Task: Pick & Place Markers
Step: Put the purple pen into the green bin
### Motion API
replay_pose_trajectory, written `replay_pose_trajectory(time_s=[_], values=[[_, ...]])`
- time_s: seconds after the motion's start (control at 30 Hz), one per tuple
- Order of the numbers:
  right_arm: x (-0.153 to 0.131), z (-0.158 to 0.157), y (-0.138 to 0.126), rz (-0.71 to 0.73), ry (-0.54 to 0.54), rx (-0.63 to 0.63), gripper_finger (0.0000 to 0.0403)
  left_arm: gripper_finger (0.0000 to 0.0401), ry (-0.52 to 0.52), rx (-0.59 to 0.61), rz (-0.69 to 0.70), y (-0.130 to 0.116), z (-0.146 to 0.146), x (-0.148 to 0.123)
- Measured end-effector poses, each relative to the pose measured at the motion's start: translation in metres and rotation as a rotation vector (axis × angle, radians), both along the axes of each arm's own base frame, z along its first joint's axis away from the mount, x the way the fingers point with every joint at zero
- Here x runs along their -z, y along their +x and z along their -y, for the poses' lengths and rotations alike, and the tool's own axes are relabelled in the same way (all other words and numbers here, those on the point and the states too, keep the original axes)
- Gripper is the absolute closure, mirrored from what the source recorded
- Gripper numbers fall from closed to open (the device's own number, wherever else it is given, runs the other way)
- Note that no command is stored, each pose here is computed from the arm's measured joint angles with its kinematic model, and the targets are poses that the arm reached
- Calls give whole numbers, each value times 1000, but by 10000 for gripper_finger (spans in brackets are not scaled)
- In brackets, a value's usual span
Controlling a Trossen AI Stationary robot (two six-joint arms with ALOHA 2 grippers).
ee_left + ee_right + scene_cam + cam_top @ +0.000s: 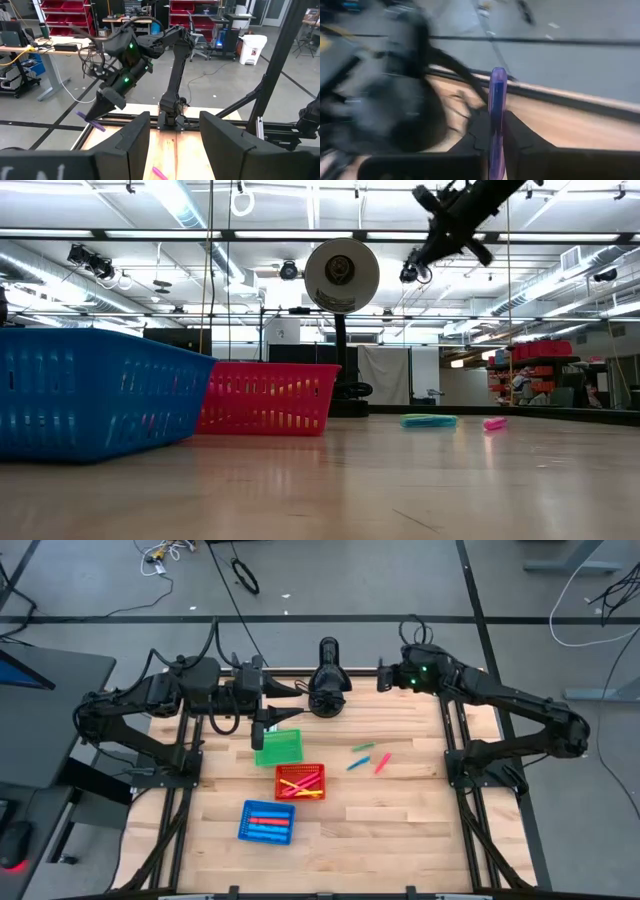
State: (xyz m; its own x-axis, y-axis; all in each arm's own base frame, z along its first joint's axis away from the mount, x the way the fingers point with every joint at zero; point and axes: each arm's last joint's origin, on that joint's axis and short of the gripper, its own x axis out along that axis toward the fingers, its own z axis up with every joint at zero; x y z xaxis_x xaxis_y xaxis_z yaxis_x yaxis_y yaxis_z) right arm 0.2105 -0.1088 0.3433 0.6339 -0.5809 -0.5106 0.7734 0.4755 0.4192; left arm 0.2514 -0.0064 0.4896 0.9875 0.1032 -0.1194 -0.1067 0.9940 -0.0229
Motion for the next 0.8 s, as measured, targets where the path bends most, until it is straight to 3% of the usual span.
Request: replay_pose_trajectory(time_s=[0.17, 0.47, 0.8], values=[[-22, -9, 11, 111, -97, -135, 390, 224, 0, 0, 0, 0, 0, 0], [-93, -32, 8, 219, -310, -277, 392, 224, -1, 0, 3, 0, 0, 0], [-133, -59, 20, 323, -385, -523, 392, 224, -10, -1, 72, 1, 0, -7]])
